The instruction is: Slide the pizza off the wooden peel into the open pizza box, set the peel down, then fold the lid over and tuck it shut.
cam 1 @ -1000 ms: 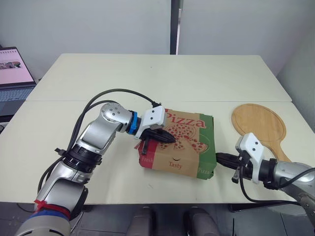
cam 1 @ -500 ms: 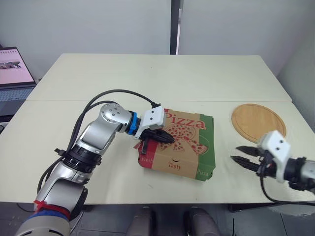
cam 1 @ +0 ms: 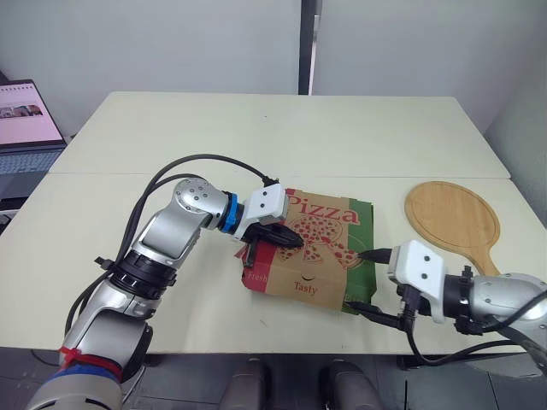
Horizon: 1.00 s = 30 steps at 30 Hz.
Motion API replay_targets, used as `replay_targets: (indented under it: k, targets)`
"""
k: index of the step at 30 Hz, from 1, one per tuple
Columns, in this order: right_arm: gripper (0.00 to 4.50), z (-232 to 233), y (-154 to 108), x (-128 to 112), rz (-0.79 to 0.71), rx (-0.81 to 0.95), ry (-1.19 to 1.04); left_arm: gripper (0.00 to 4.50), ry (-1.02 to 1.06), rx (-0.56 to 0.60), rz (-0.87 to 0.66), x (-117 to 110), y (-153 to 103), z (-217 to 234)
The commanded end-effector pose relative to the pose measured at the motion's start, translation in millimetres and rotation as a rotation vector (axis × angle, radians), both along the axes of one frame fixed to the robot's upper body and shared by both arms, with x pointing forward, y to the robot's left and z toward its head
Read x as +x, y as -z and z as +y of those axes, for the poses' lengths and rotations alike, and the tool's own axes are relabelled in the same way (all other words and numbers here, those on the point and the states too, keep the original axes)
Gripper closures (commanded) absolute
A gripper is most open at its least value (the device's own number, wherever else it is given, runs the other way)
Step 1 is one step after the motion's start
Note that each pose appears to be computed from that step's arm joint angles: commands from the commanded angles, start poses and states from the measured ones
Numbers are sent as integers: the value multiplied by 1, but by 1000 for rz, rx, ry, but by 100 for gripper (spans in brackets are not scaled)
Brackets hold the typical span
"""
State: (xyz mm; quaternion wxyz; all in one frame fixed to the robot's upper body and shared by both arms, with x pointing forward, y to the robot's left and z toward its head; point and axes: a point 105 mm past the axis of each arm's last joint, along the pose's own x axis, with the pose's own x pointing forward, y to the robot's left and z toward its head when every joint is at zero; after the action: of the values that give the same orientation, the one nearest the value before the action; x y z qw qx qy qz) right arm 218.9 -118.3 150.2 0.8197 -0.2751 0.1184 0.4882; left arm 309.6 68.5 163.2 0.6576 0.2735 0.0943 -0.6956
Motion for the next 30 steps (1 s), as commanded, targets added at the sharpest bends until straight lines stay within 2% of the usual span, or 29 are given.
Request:
replay_targets:
  k: [1,4,16,24,28,30]
  targets:
    - [5,0,-8,13,-112,-19,13,450,21,-21,-32,-2,-11,-1]
    - [5,0,-11,20,-157,-14,26,450,27,-19,-32,-3,-12,-2]
    - [5,11,-28,27,-244,67,22,450,42,-16,-29,-4,-13,-2]
    - [5,15,-33,29,-283,59,15,450,33,-23,-33,0,-17,-1]
    - [5,20,-30,18,-206,86,-35,450,31,-22,-34,0,-16,-1]
    - [5,23,-28,5,-119,104,-81,450,31,-23,-35,0,-17,-1]
